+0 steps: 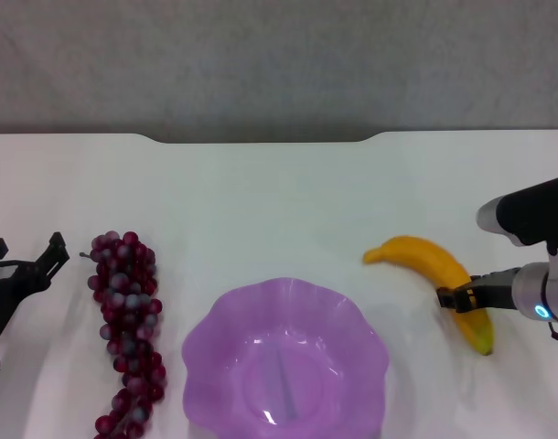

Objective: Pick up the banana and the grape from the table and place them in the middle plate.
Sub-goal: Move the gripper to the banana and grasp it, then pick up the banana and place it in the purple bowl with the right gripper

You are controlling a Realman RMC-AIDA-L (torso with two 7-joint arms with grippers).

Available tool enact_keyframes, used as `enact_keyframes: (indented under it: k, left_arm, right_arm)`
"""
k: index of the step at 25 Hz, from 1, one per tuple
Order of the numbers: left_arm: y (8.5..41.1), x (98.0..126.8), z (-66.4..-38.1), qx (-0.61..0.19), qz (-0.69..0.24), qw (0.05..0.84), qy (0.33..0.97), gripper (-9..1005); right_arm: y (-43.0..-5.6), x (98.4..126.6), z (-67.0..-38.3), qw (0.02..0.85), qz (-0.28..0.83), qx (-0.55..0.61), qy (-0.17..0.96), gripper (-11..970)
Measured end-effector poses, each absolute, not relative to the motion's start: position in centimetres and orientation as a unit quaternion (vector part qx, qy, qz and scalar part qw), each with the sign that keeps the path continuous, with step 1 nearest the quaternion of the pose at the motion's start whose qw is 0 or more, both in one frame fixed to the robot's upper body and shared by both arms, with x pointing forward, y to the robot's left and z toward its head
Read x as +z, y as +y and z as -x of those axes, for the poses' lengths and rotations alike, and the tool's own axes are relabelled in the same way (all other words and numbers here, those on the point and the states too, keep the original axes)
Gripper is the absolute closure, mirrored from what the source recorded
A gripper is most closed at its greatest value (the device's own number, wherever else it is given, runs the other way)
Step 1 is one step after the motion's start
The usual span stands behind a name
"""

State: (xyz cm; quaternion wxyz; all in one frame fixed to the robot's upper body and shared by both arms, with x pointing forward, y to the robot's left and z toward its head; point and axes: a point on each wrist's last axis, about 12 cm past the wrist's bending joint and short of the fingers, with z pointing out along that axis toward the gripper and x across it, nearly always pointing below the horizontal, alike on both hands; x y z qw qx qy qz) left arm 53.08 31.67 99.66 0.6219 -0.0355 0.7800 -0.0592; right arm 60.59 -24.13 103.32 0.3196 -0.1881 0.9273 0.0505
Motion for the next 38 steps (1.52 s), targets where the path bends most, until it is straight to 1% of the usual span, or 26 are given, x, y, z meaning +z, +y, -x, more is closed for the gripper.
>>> enact_keyframes:
  k: [5,7,12,14,15,16,17,20,24,26,29,32,35,38]
  left_arm:
    - [31.9,99.6,-53.0,-0.056,0.037,0.621,0.781,101]
    - [32.0,99.6,-52.9,-0.056,0.039,0.62,0.781,101]
    - [32.1,99.5,-52.8,-0.055,0.04,0.62,0.781,101]
    - [32.2,99.4,-52.7,-0.053,0.042,0.619,0.782,101]
    - [32.3,99.4,-52.5,-0.052,0.044,0.618,0.783,101]
    - [32.5,99.3,-52.4,-0.051,0.046,0.618,0.784,101]
    - [32.5,99.3,-52.4,-0.051,0.046,0.618,0.784,101]
    - [32.5,99.4,-52.4,-0.05,0.046,0.618,0.783,101]
    - [32.3,99.5,-52.7,-0.05,0.041,0.621,0.782,101]
    - [32.3,99.6,-52.8,-0.051,0.04,0.621,0.781,101]
    - [32.3,99.6,-52.8,-0.052,0.041,0.621,0.781,101]
    - [32.1,99.7,-53.0,-0.054,0.04,0.623,0.779,101]
    - [31.9,99.8,-53.1,-0.056,0.039,0.624,0.779,101]
    - [31.9,99.8,-53.2,-0.057,0.039,0.624,0.778,101]
  right_arm:
    - [-23.3,103.1,-60.3,0.327,0.194,0.058,0.923,316]
    - [-23.3,103.0,-60.3,0.331,0.195,0.056,0.922,463]
    - [-23.5,103.0,-60.0,0.346,0.188,0.057,0.918,465]
    - [-23.0,103.7,-59.7,0.357,0.193,0.068,0.911,466]
    - [-22.7,104.3,-59.5,0.363,0.198,0.077,0.907,466]
    - [-21.9,105.6,-59.1,0.373,0.21,0.095,0.899,466]
    - [-21.9,105.6,-59.1,0.373,0.21,0.095,0.899,466]
    - [-20.2,108.2,-58.6,0.376,0.246,0.124,0.885,465]
    - [-18.3,110.1,-58.5,0.367,0.291,0.137,0.873,465]
    - [-17.1,110.6,-58.5,0.362,0.312,0.144,0.866,465]
    - [-14.1,110.8,-58.1,0.351,0.361,0.155,0.85,464]
    - [-12.1,110.3,-57.2,0.346,0.4,0.158,0.834,464]
    - [-10.9,109.4,-56.4,0.336,0.43,0.155,0.824,464]
    - [-10.6,108.5,-55.9,0.323,0.443,0.15,0.823,464]
